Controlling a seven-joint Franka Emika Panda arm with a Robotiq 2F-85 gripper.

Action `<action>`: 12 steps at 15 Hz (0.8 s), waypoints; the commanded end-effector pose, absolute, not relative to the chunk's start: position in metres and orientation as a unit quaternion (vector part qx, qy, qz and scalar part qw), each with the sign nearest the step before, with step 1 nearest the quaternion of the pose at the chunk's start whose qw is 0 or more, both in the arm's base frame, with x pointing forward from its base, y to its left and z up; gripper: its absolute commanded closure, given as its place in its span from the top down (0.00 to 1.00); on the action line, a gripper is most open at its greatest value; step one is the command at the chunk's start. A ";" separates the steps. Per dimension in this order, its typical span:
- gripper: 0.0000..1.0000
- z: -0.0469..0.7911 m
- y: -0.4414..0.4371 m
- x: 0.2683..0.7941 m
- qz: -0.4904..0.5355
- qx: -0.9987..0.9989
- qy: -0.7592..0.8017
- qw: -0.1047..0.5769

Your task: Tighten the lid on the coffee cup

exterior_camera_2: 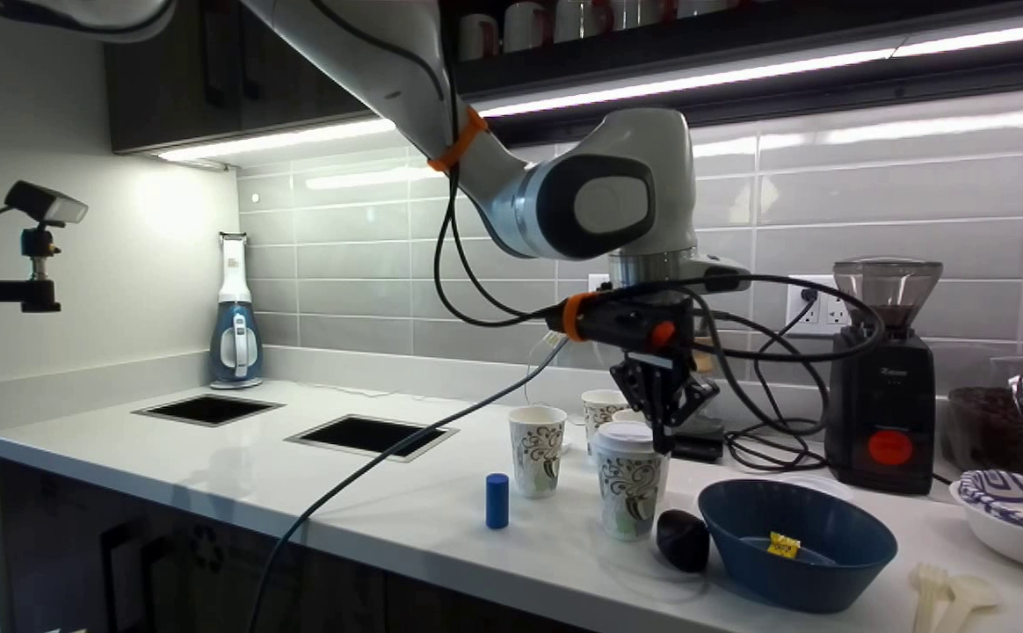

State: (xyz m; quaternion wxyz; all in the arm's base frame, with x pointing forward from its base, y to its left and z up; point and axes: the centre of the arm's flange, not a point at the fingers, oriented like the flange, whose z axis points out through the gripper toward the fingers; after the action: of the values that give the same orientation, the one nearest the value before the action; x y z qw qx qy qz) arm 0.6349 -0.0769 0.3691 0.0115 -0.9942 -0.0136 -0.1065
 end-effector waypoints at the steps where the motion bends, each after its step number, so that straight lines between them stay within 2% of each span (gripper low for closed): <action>1: 0.00 0.385 -0.089 0.637 -0.119 -0.991 -0.051 -0.018; 12: 0.00 0.405 -0.086 0.679 -0.117 -0.993 0.020 0.020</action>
State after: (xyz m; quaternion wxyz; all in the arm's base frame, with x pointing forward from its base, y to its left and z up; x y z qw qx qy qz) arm 0.6580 -0.0906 0.4035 0.0036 -0.9914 0.0000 -0.1310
